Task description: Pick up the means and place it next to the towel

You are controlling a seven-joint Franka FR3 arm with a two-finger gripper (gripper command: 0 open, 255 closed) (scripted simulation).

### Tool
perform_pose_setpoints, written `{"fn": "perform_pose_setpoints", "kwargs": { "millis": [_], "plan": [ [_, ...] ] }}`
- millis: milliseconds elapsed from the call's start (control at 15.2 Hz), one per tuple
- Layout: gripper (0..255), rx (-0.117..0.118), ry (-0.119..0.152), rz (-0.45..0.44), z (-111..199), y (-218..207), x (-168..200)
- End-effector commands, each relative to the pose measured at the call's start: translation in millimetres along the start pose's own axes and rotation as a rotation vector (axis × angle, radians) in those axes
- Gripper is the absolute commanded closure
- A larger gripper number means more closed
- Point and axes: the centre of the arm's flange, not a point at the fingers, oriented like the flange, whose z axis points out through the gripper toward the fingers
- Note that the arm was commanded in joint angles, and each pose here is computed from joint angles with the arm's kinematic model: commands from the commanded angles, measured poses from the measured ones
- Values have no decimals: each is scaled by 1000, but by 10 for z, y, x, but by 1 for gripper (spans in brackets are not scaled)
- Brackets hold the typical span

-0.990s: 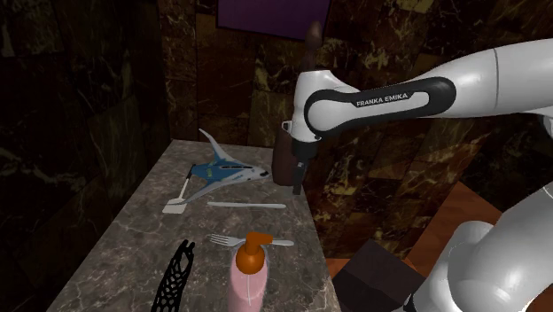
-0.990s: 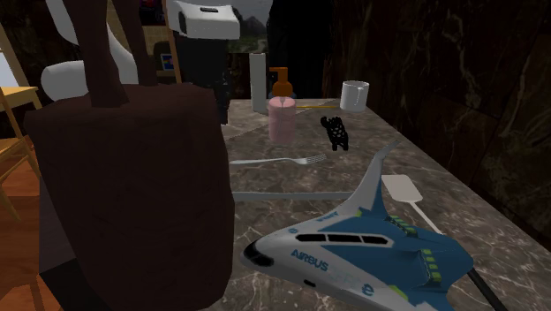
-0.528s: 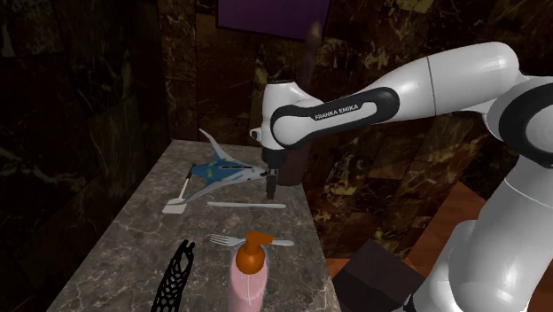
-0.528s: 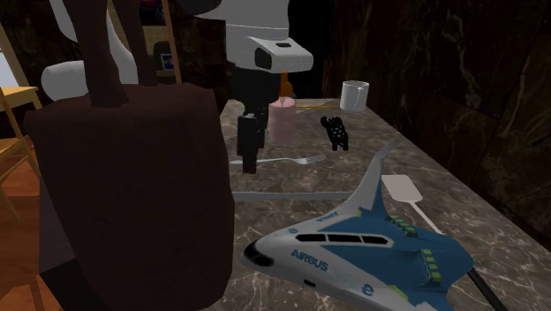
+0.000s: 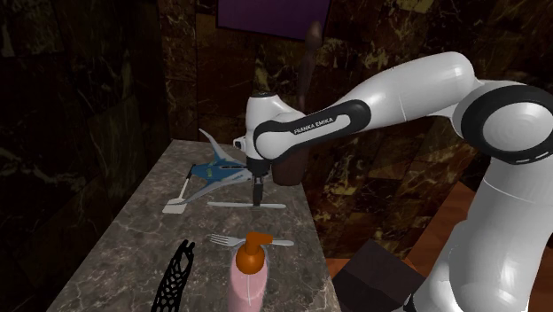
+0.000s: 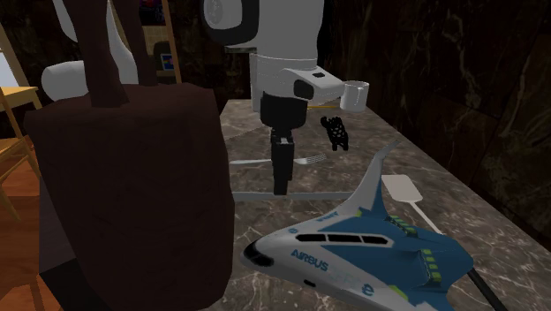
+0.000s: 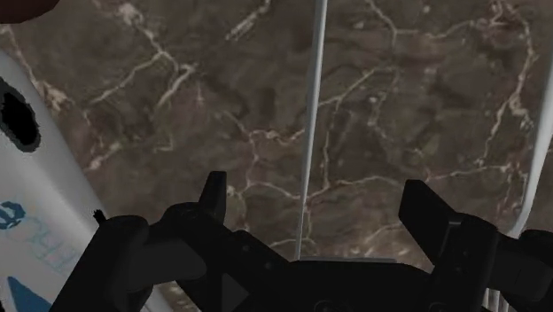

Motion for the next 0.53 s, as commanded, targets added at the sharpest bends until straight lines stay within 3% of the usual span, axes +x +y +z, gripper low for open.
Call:
{"fn": "perform_pose_setpoints", "kwargs": {
  "millis": [0, 132, 462],
  "plan": [
    [0, 0, 1, -1, 107, -10, 2],
    [0, 0, 1, -1, 243, -10, 2],
    [0, 0, 1, -1, 243, -10, 2]
  ]
}}
